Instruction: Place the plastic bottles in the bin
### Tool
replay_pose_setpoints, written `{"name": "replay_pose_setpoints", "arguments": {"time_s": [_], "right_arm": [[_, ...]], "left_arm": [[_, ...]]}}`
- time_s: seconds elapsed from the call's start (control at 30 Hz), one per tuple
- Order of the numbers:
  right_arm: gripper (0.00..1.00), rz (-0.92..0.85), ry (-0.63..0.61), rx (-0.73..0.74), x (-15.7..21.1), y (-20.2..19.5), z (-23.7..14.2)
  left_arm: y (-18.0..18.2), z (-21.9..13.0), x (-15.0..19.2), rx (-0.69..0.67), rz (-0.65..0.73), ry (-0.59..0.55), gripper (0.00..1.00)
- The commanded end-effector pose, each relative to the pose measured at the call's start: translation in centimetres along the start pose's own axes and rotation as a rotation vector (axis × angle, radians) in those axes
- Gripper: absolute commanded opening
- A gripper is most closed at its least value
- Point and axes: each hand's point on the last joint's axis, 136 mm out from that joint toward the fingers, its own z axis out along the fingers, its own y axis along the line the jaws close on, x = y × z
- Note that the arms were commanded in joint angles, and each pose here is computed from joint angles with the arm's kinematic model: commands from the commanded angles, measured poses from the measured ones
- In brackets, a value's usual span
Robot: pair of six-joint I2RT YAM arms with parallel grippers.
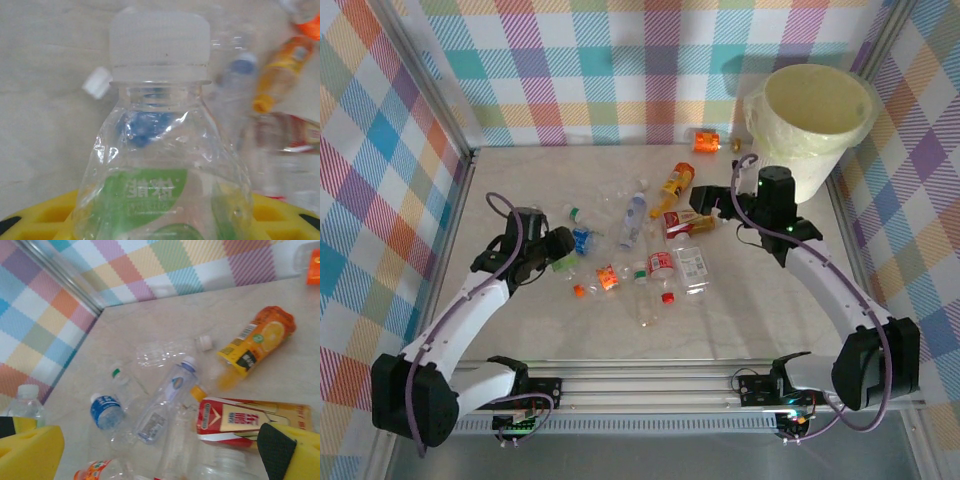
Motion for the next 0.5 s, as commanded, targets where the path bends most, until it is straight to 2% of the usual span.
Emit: {"name": "replay_pose_setpoints", "arguments": {"time_s": [0.0, 0.2, 0.47], "right_arm": [[1.0, -0.04, -0.015, -0.143, -0.4, 3.0, 0.1], [1.0, -0.031, 0.017, -0.221, 0.4, 5.2, 1.2], [1.0, -0.056, 0.048, -0.336, 2.3, 9.4, 2.9]], "left_arm": [[-7.2, -2.1, -2.4, 0.242, 0.019, -0.078, 0.47], [-13.9, -3.8, -4.6, 0.422, -0.014, -0.135, 0.47], [-19.8, -4.6, -6.0, 0.45, 0.04, -0.217, 0.46]]}}
